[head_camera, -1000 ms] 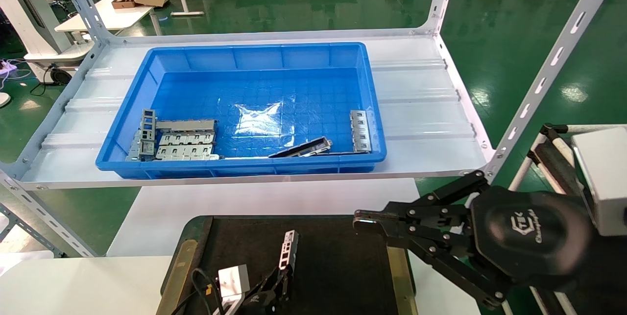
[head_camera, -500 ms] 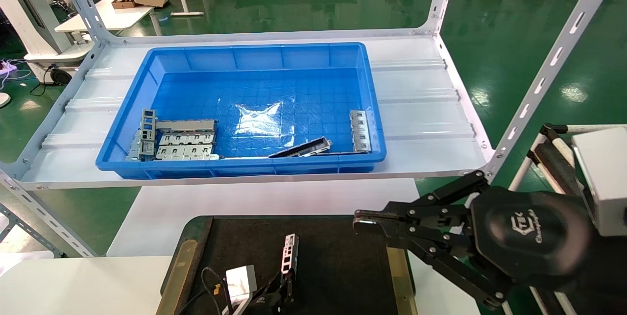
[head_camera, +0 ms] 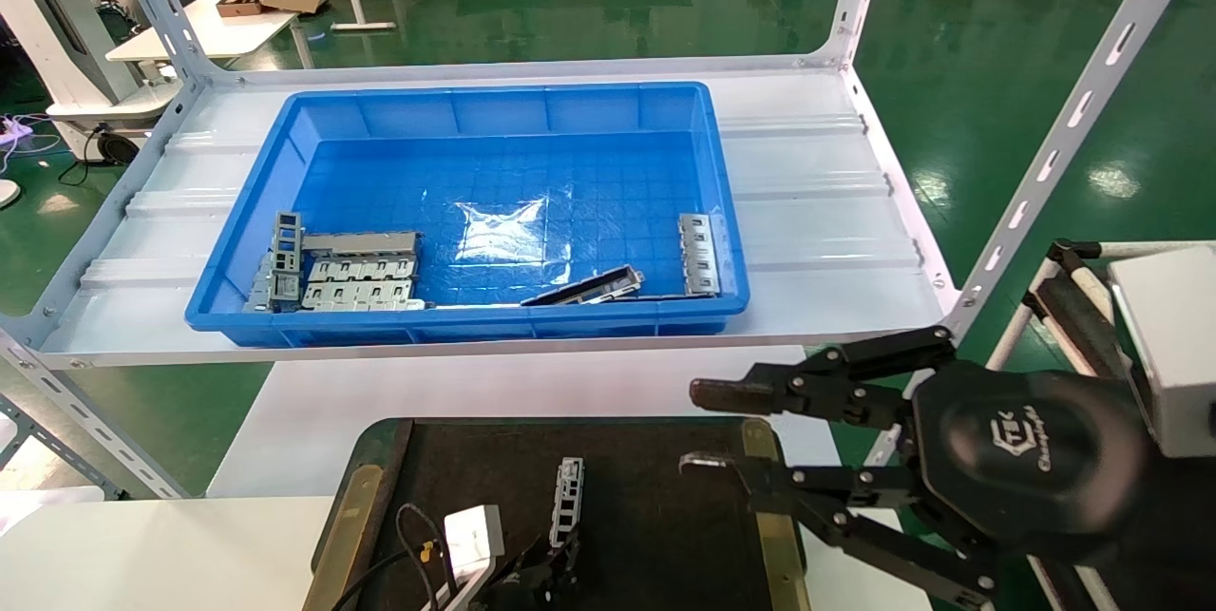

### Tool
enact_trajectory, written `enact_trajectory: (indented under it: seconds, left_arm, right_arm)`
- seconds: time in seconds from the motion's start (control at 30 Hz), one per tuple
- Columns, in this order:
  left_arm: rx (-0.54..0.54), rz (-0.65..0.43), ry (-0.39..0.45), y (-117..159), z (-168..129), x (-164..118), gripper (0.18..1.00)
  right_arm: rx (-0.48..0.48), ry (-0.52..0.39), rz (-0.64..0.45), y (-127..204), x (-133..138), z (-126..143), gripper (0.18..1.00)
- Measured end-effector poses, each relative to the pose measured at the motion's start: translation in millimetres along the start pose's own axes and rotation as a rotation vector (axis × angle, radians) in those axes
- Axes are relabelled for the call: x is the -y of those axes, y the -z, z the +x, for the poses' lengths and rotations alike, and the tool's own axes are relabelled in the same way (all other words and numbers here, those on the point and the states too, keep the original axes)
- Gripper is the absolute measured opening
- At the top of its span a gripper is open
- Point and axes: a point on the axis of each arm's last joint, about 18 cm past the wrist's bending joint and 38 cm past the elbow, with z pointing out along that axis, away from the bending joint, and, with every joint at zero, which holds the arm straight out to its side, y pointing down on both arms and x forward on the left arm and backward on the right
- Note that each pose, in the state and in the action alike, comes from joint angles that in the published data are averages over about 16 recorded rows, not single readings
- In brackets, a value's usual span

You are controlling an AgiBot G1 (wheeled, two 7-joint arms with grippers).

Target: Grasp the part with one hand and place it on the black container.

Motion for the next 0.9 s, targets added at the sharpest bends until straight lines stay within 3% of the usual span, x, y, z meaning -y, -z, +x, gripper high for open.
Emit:
enact_trajectory:
  seconds: [0.4,0.63,0.9]
  left_arm:
    - [-0.099,0.022,-0.088,5,10,25,0.658]
    - [-0.24,0.038,-0.187,17,7,43,0.811]
    - [-0.421,0.033,-0.3,44,-4,62,0.925]
  right_arm:
    - [0.0,0.0,0.0,0,0,0,0.551]
    - [0.0,0.0,0.0,0,0,0,0.719]
    - [0.0,0.0,0.0,0,0,0,0.874]
